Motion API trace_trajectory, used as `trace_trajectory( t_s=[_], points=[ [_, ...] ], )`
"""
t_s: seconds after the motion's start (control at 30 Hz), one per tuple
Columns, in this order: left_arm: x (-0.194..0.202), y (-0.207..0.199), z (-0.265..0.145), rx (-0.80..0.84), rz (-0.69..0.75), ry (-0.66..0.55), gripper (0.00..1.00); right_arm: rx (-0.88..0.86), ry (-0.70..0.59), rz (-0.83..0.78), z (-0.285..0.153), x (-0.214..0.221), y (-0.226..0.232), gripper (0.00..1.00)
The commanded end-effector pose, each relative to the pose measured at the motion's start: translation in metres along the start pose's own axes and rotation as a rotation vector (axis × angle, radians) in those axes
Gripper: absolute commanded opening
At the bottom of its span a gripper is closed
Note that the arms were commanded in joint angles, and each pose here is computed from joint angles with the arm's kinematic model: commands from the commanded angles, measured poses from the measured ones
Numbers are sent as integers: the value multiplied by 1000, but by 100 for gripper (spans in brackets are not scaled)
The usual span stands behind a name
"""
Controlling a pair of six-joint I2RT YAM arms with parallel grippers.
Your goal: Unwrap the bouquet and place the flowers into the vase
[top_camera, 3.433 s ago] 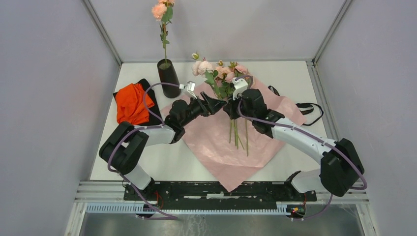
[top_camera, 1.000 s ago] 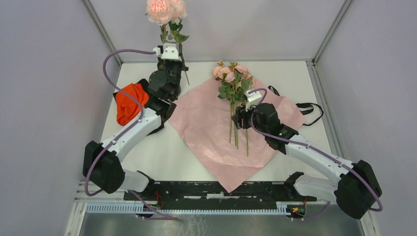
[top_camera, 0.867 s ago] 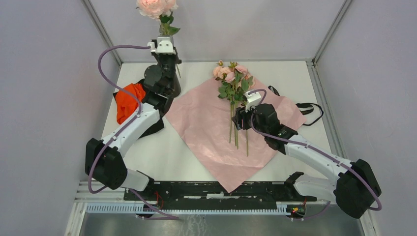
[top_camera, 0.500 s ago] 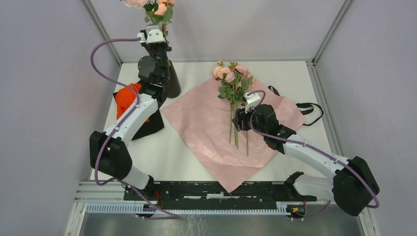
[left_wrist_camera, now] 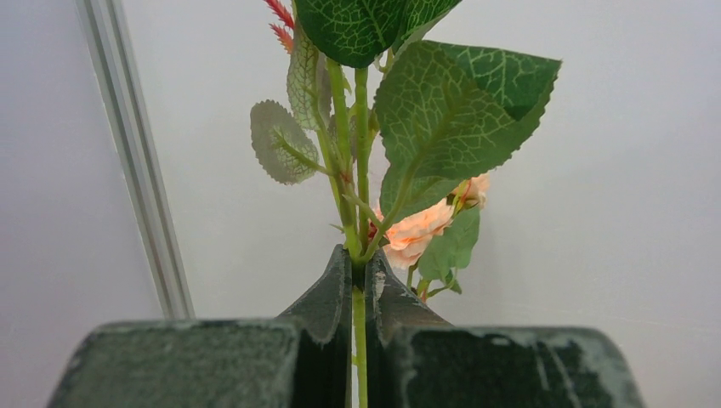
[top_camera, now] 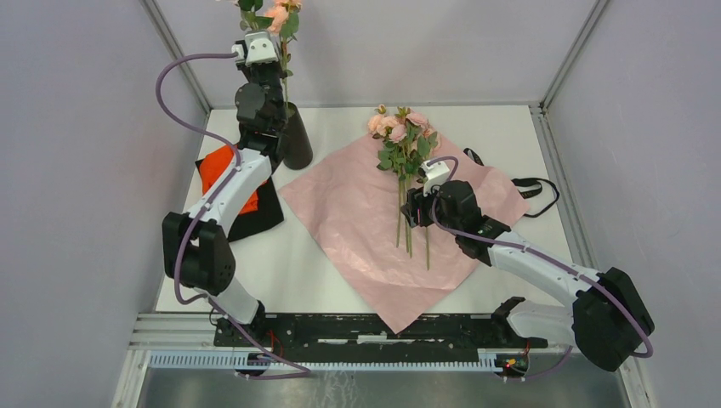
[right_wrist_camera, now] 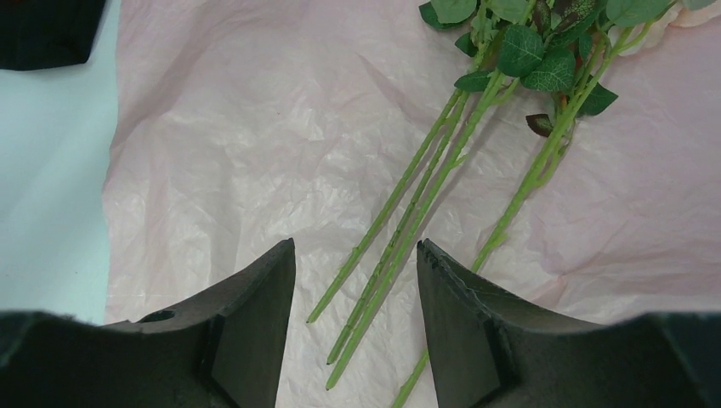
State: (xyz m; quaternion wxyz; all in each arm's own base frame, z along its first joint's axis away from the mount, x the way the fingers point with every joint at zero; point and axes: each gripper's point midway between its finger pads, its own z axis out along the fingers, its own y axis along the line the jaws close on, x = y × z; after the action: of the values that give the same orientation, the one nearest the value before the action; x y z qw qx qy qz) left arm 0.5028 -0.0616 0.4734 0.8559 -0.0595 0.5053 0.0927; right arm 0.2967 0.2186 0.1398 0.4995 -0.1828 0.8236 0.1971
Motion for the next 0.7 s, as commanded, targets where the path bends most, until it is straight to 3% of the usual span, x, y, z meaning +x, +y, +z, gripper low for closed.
trace_trajectory(
  t_s=[0.0,0.67],
  points=[
    [-10,10,7,-48,-37,-27,2,-8,-31,3,2,-7,0,60],
    [62,10,-5,-64,-21,112,2,-7,-9,12,4,3,-2,60]
  ],
)
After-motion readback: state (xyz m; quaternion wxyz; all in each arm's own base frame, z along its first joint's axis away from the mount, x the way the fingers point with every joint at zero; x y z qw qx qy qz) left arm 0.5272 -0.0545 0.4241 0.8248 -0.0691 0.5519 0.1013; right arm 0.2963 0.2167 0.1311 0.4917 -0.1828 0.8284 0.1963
